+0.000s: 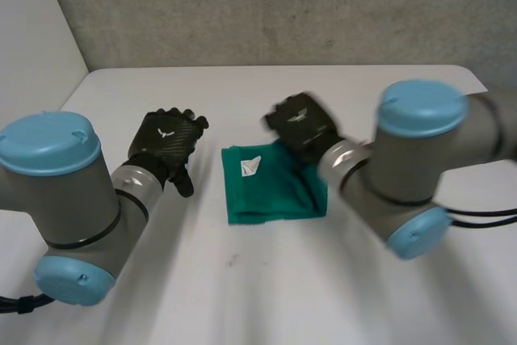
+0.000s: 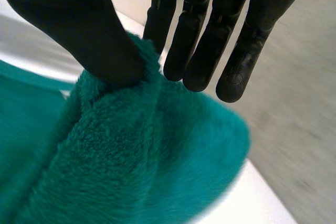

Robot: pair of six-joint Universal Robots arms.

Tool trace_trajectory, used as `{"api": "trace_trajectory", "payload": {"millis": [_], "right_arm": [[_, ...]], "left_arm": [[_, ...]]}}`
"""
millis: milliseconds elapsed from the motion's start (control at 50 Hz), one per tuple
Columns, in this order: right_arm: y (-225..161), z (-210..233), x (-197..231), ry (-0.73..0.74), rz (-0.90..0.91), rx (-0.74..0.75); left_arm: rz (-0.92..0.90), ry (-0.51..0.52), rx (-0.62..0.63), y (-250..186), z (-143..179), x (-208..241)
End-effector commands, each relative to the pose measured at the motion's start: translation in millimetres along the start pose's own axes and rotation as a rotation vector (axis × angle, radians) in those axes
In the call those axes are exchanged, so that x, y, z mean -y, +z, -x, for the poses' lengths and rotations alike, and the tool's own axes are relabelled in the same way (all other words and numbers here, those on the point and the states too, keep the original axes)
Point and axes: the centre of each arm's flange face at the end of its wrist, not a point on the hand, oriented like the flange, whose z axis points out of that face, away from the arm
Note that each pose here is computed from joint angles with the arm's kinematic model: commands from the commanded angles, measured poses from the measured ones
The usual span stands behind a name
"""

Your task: Fold the towel.

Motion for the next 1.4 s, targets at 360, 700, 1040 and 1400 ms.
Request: {"api": "trace_trajectory", "payload": {"millis": [360, 700, 1040, 1400], "right_arm": [[6.3, -46.1, -21.8, 0.418, 0.094, -0.17], [26.7, -21.1, -75.1, 0.485, 0.325, -0.014], [21.9, -44.1, -43.3, 0.415, 0.267, -0.086], [-96.1, -185.5, 62.9, 0.372, -0.079, -0.737]], "left_arm": [[-0.152, -0.309, -0.193, 53.6, -47.5, 35.4], [0.145, -0.261, -0.12, 58.5, -63.5, -37.9], [0.084, -0.052, -0.142, 27.6, -60.6, -6.6], [-0.276, -0.327, 0.131, -31.7, 83.9, 141.1]]}}
